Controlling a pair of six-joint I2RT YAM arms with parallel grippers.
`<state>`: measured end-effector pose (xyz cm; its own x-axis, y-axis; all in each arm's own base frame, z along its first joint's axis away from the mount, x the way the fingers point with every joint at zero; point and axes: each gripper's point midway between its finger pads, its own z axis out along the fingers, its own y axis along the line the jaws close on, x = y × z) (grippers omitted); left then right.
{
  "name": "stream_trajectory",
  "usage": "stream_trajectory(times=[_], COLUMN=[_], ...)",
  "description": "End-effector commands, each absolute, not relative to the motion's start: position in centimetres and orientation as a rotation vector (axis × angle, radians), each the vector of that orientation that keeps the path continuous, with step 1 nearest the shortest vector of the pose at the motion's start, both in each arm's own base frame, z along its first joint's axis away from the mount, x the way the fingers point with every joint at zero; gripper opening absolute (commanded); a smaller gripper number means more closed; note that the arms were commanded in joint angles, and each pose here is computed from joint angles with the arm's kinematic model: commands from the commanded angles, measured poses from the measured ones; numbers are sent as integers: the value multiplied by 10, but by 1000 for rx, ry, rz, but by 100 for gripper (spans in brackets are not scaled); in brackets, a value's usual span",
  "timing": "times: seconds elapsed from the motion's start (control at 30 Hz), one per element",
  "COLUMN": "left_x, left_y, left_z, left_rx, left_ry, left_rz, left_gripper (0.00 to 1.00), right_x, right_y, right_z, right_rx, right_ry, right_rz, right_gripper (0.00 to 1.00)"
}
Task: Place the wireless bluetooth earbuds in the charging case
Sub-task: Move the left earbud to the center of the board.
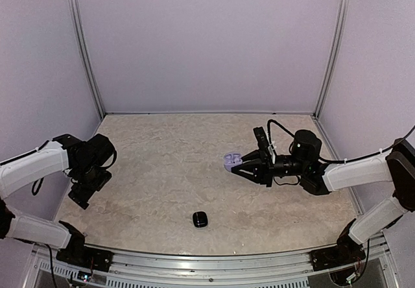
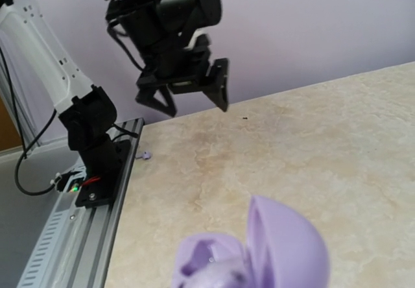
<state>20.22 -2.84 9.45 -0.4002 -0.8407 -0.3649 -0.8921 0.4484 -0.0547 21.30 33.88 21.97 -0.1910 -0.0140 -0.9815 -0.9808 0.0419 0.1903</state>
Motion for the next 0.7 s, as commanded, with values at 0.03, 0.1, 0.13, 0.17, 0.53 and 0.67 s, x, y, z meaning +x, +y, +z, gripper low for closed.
stream_trajectory(times=[0.03,0.1,0.13,0.17,0.53,0.67], left_x=[178,173,171,168,121,110], left_y=[-3,2,5,8,9,11], left_z=[82,78,74,70,9,3], left_rx=[-1737,-1787,-1807,-1827,-2081,-2101], left_ry=[2199,2172,2163,2161,2166,2174], left_rz=[200,199,203,213,213,253], left_gripper=[99,98,98,98,99,99], right_x=[212,212,211,211,211,212], right_y=[334,334,334,333,333,333], right_z=[227,227,228,228,231,230], right_rx=[-1085,-1086,-1086,-1085,-1084,-1084], right_ry=[1356,1356,1354,1355,1351,1351], right_rz=[1314,1316,1316,1317,1310,1308], right_gripper=[0,0,0,0,0,0])
